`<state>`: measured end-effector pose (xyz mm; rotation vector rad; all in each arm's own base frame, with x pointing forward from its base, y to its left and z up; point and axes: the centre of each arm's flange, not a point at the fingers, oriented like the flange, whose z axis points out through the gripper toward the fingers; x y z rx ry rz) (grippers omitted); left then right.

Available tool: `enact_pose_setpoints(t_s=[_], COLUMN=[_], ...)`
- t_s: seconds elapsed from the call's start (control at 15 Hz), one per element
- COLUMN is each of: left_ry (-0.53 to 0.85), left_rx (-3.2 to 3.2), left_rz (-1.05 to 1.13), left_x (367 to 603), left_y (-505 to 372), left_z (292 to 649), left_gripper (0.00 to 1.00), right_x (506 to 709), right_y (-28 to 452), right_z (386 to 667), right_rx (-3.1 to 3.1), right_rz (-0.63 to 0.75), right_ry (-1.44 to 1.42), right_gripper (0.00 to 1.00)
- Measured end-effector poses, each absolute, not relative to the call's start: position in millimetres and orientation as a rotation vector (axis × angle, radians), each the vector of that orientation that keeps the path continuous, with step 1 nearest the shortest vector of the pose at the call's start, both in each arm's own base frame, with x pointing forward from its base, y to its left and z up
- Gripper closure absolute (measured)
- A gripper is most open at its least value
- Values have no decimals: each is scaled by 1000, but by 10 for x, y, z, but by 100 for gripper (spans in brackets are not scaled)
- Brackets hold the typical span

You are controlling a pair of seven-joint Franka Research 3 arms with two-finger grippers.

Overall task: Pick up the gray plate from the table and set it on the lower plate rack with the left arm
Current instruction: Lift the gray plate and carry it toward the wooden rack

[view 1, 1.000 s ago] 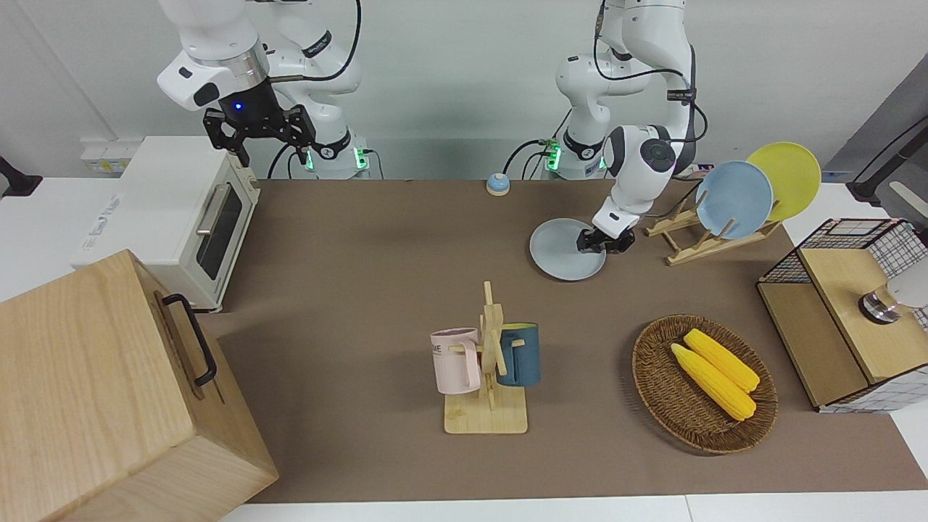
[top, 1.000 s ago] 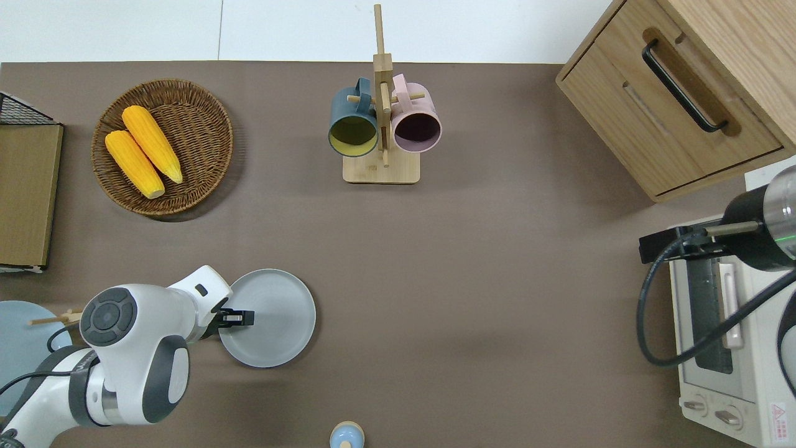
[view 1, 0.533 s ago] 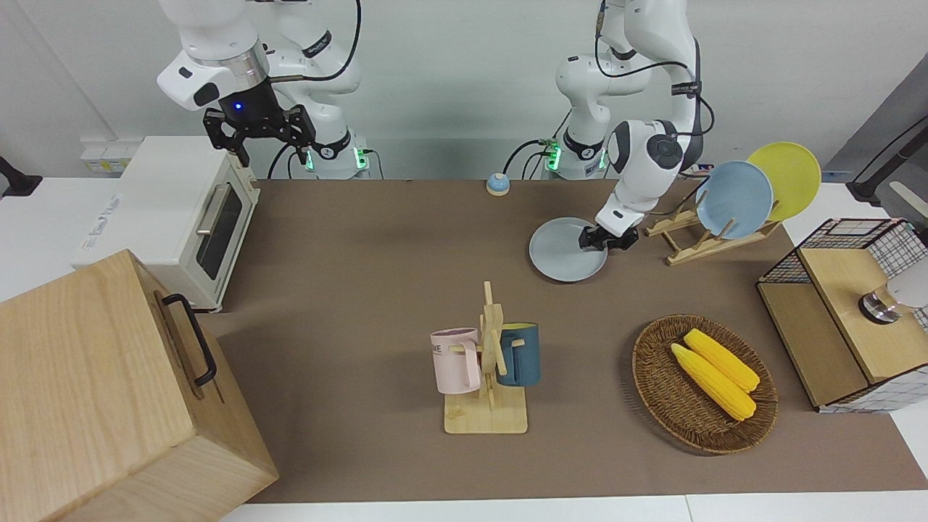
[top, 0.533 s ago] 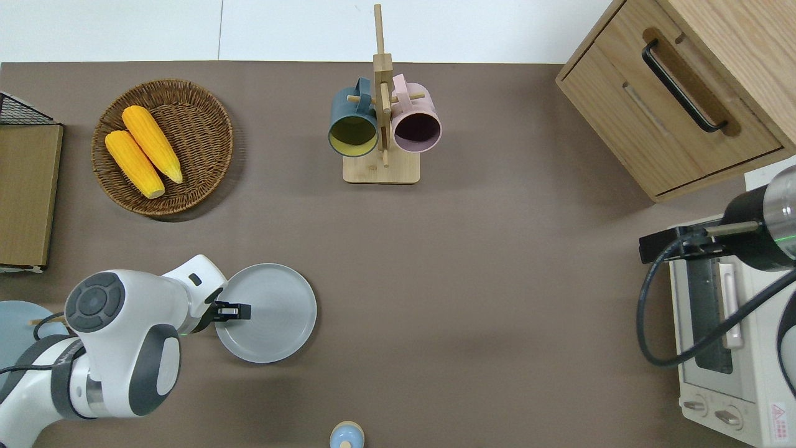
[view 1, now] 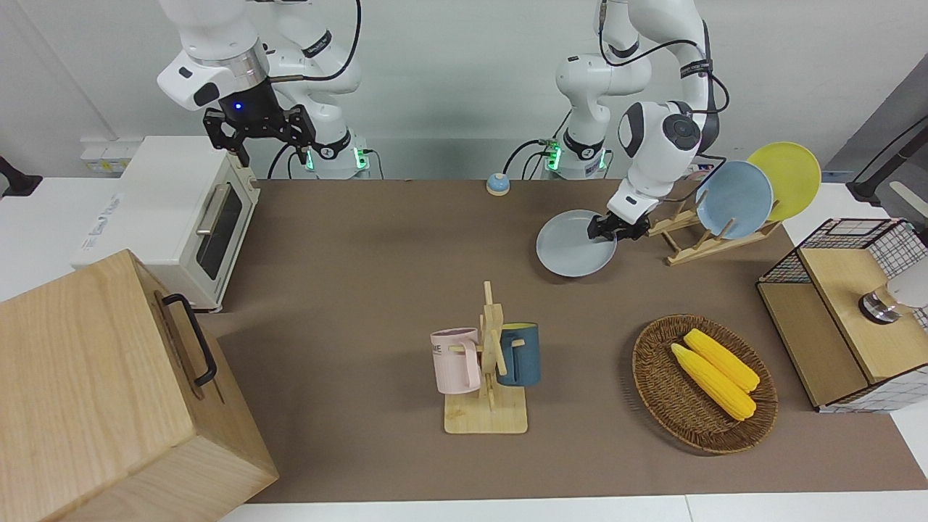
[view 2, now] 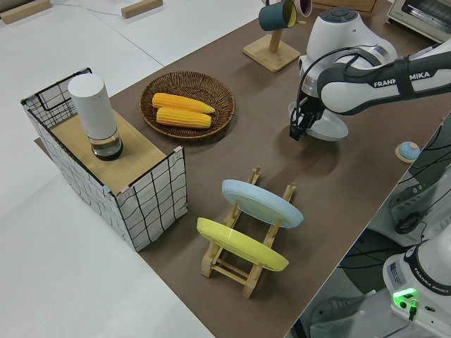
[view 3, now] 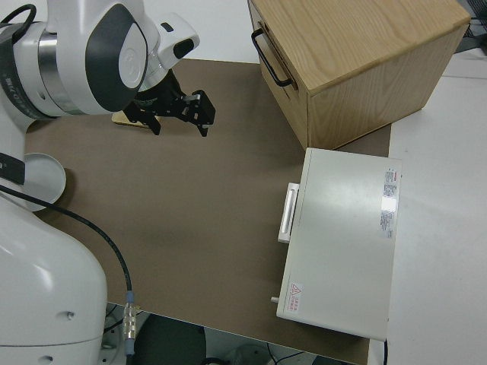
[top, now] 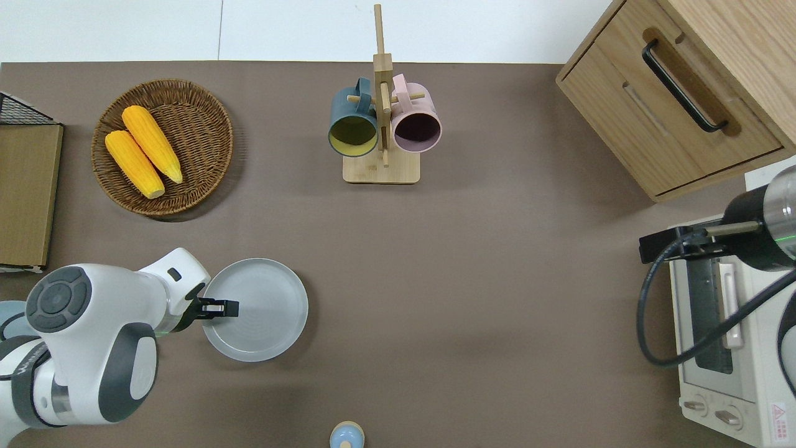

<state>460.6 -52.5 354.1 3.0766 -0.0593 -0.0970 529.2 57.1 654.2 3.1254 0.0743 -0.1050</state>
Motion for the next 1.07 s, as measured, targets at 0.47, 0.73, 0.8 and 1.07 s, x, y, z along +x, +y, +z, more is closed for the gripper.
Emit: enact_pose_setpoints(t_s=[0.47,0.73,0.8,1.07], left_ry=[-7,1,1,-2], left_rx=[3074,3065,3064,3060], left_rz=[-119,-138,-141,-134], left_x=[4609,4674,4694,4766], left_y=[-293,-229,-224,-211], left_z=[3940,4359,4443,4761], left_gripper=[100,100,100,100], right_x=[5292,5292,5292,5292], right_y=[571,571,571,571], right_z=[6542,6542,6542,6542], right_rx=[3125,3125,3125,3125], right_rz=[-105,-105,-105,-105], right_ry=[74,74,74,74], right_gripper=[1,1,1,1])
